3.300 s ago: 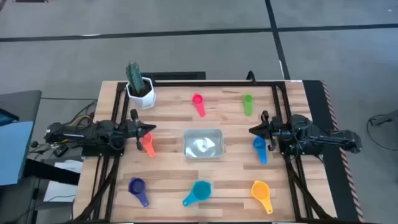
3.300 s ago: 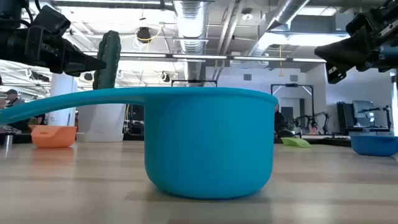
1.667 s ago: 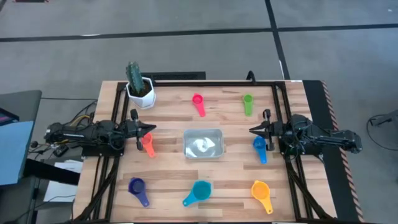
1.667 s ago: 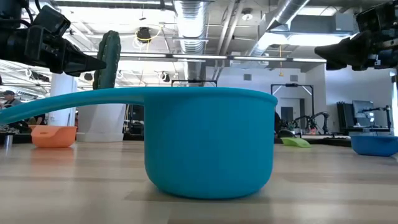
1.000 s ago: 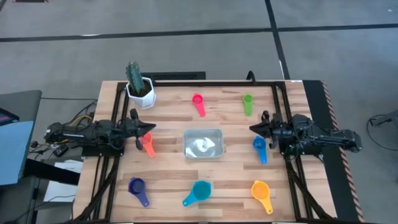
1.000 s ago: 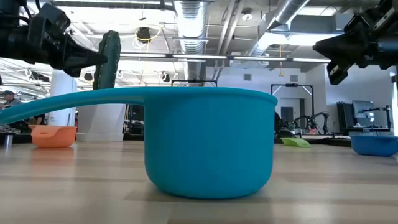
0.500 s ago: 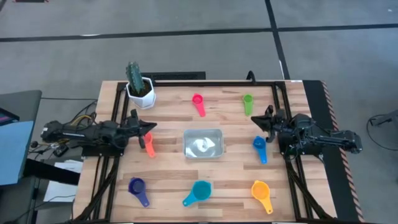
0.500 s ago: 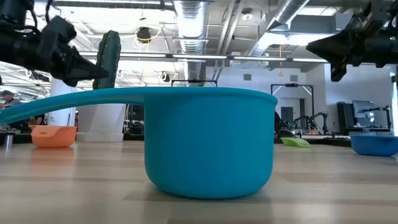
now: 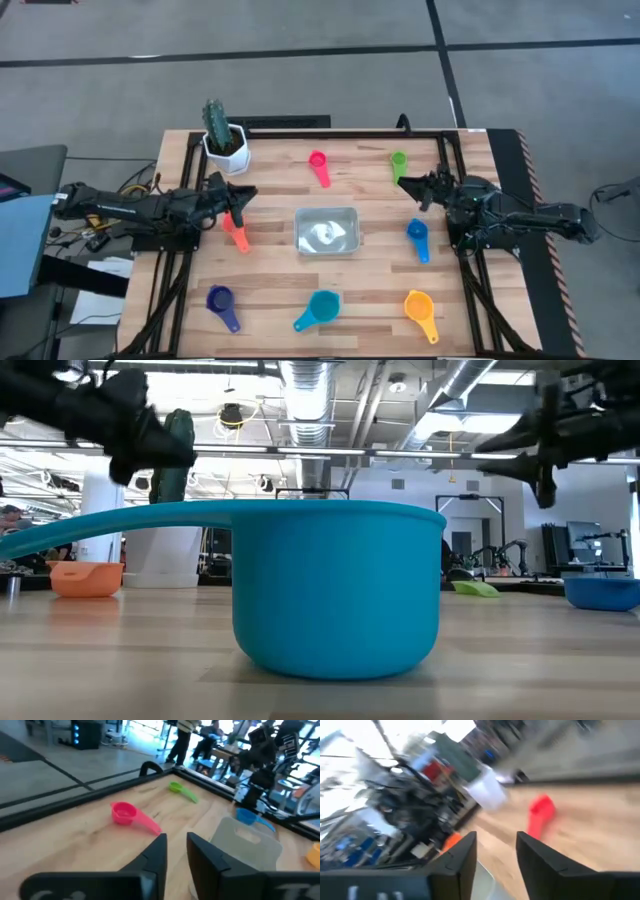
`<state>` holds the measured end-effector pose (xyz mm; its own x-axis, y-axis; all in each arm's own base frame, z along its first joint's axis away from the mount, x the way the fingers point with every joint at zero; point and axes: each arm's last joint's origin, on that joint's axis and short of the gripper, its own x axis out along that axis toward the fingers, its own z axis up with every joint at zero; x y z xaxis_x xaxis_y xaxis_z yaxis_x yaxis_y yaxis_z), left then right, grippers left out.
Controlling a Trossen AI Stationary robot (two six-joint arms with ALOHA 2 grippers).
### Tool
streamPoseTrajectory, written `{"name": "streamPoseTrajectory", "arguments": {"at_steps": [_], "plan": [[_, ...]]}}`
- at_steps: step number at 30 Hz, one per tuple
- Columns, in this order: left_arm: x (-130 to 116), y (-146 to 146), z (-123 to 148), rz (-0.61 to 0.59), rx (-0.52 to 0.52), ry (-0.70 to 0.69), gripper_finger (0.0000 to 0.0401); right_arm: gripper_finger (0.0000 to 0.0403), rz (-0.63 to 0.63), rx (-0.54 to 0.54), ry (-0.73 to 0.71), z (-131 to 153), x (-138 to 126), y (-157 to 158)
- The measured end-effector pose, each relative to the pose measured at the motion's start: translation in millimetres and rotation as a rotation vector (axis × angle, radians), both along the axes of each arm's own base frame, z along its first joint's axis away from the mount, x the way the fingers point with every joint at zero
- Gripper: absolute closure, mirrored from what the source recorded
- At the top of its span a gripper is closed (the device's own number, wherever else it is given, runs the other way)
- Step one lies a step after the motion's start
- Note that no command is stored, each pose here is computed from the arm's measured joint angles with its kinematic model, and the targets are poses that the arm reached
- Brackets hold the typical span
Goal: Nest measuring cups in basket
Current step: Stack the yellow measuring cup on top of the light blue measuring cup
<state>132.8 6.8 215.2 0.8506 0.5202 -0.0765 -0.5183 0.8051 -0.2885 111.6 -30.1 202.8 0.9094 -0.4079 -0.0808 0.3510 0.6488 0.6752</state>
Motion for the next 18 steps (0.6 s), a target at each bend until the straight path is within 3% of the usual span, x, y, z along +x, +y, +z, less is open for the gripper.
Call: {"name": "streamPoseTrajectory", "arguments": {"at_steps": [4,11,13,18], "plan": [[16.1,-0.3,32.1,0.043,-0.029,0.039,0.0288,0.0218,-0.027,0.151,0.216,22.3,8.2,-2.0],[52.5,-3.4,59.0,0.049,-0.068,0.218,0.0244,0.0231,-0.089,0.235,0.801,45.9,16.9,-5.0],[64.1,-4.9,57.0,0.047,-0.110,0.240,0.0241,0.0235,-0.035,0.271,0.897,43.5,22.5,-2.5],[89.1,-13.1,48.2,0.004,-0.242,0.255,0.0245,0.0235,0.237,0.375,0.993,32.6,37.4,21.7]]}}
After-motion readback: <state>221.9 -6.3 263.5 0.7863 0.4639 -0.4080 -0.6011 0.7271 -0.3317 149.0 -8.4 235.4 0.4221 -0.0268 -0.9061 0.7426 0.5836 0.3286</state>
